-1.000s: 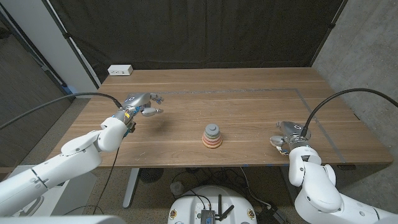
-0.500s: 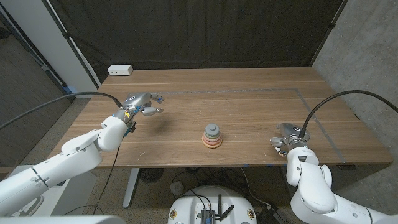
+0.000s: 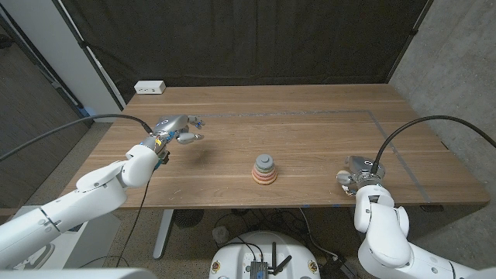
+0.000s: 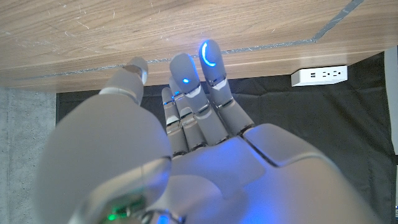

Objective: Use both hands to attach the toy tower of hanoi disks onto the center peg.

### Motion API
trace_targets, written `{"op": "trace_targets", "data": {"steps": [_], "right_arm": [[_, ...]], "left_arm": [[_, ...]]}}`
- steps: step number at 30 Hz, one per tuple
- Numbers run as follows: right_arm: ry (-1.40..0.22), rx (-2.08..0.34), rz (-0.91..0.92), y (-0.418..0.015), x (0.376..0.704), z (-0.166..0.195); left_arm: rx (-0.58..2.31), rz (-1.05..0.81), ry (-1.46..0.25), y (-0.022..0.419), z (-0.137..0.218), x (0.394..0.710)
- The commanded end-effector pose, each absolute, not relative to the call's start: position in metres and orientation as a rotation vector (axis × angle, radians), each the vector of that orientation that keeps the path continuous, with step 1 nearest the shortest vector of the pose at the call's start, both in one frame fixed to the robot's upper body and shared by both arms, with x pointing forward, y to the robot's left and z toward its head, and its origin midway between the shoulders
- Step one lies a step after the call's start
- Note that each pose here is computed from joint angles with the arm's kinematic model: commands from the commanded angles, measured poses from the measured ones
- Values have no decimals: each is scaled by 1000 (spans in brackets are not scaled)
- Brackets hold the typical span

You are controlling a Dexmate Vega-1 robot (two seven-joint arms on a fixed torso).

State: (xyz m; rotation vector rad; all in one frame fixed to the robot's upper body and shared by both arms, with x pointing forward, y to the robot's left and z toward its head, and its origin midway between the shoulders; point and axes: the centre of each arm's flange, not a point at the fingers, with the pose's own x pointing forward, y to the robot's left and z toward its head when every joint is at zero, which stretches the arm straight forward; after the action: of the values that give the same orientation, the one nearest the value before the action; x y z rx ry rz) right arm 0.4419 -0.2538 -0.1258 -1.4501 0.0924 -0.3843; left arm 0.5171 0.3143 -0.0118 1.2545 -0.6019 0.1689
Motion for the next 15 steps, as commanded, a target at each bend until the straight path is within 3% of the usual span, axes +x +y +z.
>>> {"op": "trace_targets", "data": {"steps": [1, 15], "right_arm": [[118, -1458, -380, -253, 444, -133], [140, -1468, -379, -254, 450, -138]], "left_arm": [[1256, 165, -598, 314, -12, 517], [1256, 159, -599, 313, -13, 516]]}}
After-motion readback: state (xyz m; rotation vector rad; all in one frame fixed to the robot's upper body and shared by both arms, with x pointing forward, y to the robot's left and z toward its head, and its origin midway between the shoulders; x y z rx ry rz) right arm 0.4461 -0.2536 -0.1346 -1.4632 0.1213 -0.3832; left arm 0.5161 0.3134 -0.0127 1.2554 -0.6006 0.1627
